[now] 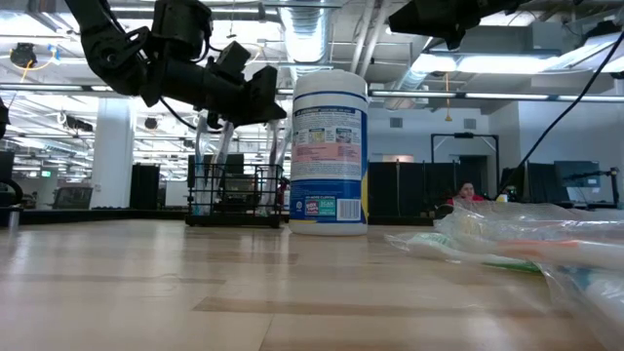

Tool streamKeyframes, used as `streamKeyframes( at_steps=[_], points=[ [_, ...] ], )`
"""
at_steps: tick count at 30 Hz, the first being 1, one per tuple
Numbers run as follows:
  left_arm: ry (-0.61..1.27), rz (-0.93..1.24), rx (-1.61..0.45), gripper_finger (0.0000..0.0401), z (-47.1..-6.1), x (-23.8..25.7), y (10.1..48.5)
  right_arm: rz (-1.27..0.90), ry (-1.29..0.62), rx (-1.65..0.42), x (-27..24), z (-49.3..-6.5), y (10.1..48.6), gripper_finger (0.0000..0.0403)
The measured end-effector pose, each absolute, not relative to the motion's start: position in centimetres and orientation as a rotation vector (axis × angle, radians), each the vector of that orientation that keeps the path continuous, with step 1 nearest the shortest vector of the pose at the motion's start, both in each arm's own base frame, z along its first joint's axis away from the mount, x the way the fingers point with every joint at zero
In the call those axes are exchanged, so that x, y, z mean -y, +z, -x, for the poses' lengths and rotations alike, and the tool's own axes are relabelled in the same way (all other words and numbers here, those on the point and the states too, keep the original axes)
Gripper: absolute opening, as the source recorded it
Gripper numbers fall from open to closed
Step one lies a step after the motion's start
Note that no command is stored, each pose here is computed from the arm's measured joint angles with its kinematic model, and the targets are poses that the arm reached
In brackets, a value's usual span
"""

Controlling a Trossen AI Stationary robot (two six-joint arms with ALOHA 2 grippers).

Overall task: Pick & Place toothbrushing station
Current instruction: Put the purple toothbrush into the mesh organizer

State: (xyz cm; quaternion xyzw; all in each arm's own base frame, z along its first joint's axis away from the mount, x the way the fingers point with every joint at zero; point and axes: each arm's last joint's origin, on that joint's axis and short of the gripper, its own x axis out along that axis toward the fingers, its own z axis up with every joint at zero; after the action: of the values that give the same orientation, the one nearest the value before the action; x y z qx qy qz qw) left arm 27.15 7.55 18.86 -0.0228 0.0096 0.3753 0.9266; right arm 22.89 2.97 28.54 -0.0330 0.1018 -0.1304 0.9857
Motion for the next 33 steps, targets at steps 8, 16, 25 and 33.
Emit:
streamKeyframes(
  at_steps=[8, 16, 25, 33],
  points=[
    [0.771, 0.046, -0.022, 0.0087, -27.15, -7.55, 18.83, 0.067, -0.262, -0.205, -2.97, -22.89, 28.53, 0.0062],
    [0.771, 0.046, -0.025, 0.0087, -27.15, -7.55, 18.81, 0.067, -0.262, -0.205, -2.97, -22.89, 28.53, 0.0062],
    [0.771, 0.046, -0.025, 0.0087, -27.14, -7.55, 18.8, 0.069, -0.262, -0.213, -2.96, -22.87, 28.46, 0.0062],
    [0.757, 0.047, -0.026, 0.0122, -27.17, -7.52, 18.78, 0.069, -0.261, -0.213, -2.97, -22.87, 28.46, 0.0062]
  ],
)
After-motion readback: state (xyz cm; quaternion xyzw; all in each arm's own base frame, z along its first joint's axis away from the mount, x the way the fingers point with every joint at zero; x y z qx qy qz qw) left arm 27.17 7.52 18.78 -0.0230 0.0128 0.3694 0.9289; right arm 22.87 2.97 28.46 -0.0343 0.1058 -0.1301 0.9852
